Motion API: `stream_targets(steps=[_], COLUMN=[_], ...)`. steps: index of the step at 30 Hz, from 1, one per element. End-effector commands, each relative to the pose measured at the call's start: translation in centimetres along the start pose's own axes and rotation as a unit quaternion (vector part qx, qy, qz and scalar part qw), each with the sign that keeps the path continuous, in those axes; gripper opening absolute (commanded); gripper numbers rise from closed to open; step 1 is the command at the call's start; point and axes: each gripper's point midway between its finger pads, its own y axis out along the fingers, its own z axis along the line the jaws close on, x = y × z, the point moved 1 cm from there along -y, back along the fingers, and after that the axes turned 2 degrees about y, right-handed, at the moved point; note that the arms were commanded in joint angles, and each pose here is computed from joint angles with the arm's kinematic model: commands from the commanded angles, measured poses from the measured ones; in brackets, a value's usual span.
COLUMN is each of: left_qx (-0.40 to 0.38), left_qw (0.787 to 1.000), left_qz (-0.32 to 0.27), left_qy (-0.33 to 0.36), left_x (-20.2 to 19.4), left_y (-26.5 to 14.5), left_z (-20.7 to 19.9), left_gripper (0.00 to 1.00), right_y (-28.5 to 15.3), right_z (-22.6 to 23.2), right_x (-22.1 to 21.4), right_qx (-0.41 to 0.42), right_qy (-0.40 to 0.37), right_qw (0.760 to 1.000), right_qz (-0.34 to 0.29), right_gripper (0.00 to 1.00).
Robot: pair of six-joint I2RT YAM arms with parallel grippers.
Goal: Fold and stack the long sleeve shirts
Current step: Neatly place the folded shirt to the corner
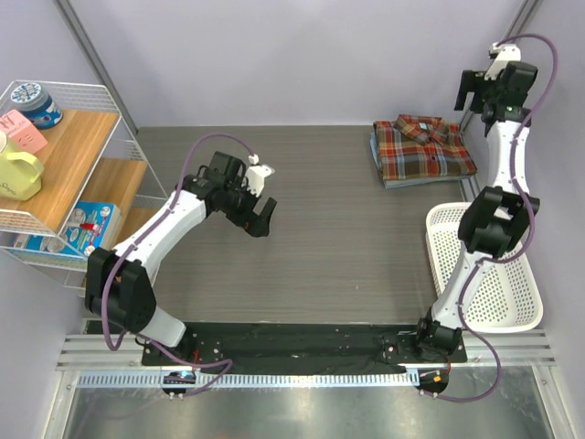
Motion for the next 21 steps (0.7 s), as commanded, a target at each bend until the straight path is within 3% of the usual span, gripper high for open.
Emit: stream_targets(steps=[1, 2, 5, 8, 11, 13, 17, 21], left_qx=[-0.009, -0.003, 0.021, 0.044, 0.048, 0.052, 0.068, 0.097], left_qw=[0.998, 0.998, 0.996, 0.996, 0.995, 0.994, 0.993, 0.992], left_qz=[-0.025, -0.032, -0.022, -0.019, -0.002, 0.013, 0.02, 0.003], left_qy=[-0.054, -0.057, -0.081, -0.079, -0.087, -0.095, -0.095, -0.086], left_x=[3.3, 4.2, 4.3, 4.2, 3.0, 1.6, -0.1, 0.5], left_y=[-2.8, -3.4, -3.9, -4.0, -3.4, -2.8, -2.3, -3.3], left_z=[-0.1, 0.2, 1.1, 1.9, 2.0, 2.1, 2.4, 3.1], left_gripper=[1.0, 1.0, 1.0, 1.0, 1.0, 1.0, 1.0, 1.0], right_y=[-8.1, -10.1, -12.1, -16.3, -19.7, -22.3, -25.6, -27.3], right_z=[6.0, 7.0, 11.6, 16.7, 21.6, 24.4, 26.4, 26.3], right_x=[4.2, 4.7, -1.1, -2.6, -9.0, -10.3, -14.6, -14.9], right_qx=[0.115, 0.128, 0.185, 0.231, 0.271, 0.304, 0.33, 0.327], right_qy=[0.069, 0.087, 0.119, 0.093, 0.047, 0.024, 0.001, -0.056], right_qw=[0.991, 0.988, 0.971, 0.962, 0.946, 0.936, 0.92, 0.923], right_qz=[0.006, 0.012, 0.092, 0.108, 0.17, 0.177, 0.211, 0.197], right_gripper=[1.0, 1.0, 1.0, 1.0, 0.99, 1.0, 1.0, 1.0])
